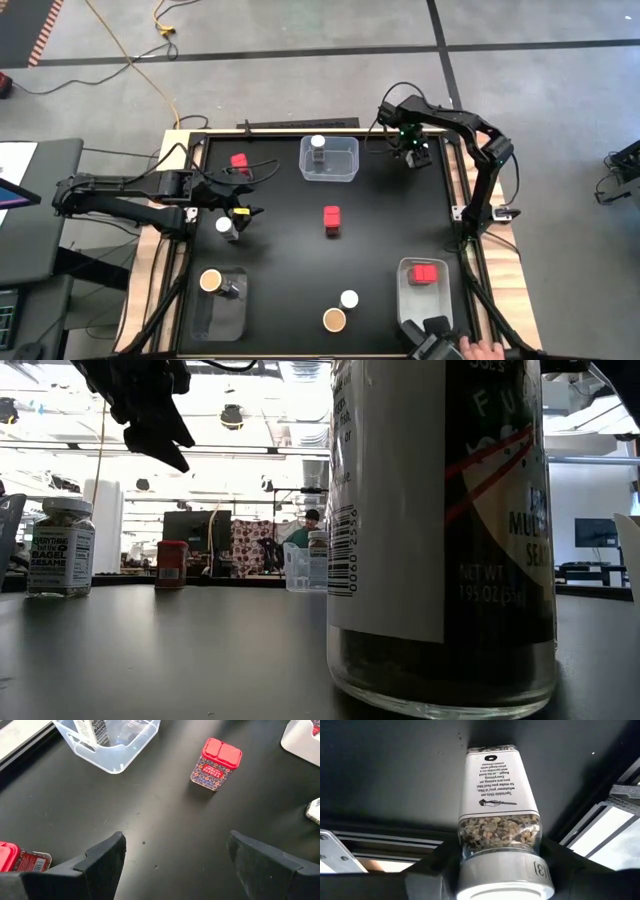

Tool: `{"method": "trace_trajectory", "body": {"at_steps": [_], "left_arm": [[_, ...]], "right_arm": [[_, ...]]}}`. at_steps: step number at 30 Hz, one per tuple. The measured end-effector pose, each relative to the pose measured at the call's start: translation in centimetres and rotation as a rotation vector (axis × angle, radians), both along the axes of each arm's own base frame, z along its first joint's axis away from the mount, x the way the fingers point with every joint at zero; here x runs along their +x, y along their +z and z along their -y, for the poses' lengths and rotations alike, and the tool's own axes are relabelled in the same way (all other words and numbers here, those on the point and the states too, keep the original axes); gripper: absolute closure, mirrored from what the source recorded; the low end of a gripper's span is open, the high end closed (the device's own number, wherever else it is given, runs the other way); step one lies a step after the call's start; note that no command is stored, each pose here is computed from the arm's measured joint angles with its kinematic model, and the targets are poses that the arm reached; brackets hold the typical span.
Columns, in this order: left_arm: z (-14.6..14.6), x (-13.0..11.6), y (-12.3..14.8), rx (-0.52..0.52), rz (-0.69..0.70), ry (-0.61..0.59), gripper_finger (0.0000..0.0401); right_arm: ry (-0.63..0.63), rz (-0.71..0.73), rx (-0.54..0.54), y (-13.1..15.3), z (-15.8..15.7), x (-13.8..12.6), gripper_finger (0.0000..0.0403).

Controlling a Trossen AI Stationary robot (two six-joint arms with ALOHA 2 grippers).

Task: Sort spices by type
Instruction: Put the top right white spice bottle into the transparent bin

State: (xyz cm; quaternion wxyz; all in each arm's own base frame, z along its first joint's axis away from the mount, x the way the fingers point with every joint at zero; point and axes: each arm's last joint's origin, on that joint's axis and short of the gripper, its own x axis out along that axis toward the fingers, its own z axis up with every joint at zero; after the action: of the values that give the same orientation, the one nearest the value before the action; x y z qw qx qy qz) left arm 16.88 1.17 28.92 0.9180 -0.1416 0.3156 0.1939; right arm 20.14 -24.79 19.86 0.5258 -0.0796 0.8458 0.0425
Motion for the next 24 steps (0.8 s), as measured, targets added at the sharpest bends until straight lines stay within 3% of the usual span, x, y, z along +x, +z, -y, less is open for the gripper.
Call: {"method": "trace_trajectory", "body": {"at_steps": [10, 18, 24], "left_arm": [[0.0, 0.0, 0.0, 0.001, -0.001, -0.001, 0.0068], [0.0, 0.0, 0.0, 0.001, 0.002, -0.001, 0.0068], [0.0, 0.0, 0.0, -0.008, 0.007, 0.006, 0.0068]], "right_arm": [[-0.108, 0.018, -0.035, 1.3, 0.0, 0.4, 0.0183], [-0.236, 0.116, -0.178, 8.1, 0.1, 2.5, 0.0183], [-0.259, 0.338, -0.283, 13.5, -1.5, 5.4, 0.0183]]}}
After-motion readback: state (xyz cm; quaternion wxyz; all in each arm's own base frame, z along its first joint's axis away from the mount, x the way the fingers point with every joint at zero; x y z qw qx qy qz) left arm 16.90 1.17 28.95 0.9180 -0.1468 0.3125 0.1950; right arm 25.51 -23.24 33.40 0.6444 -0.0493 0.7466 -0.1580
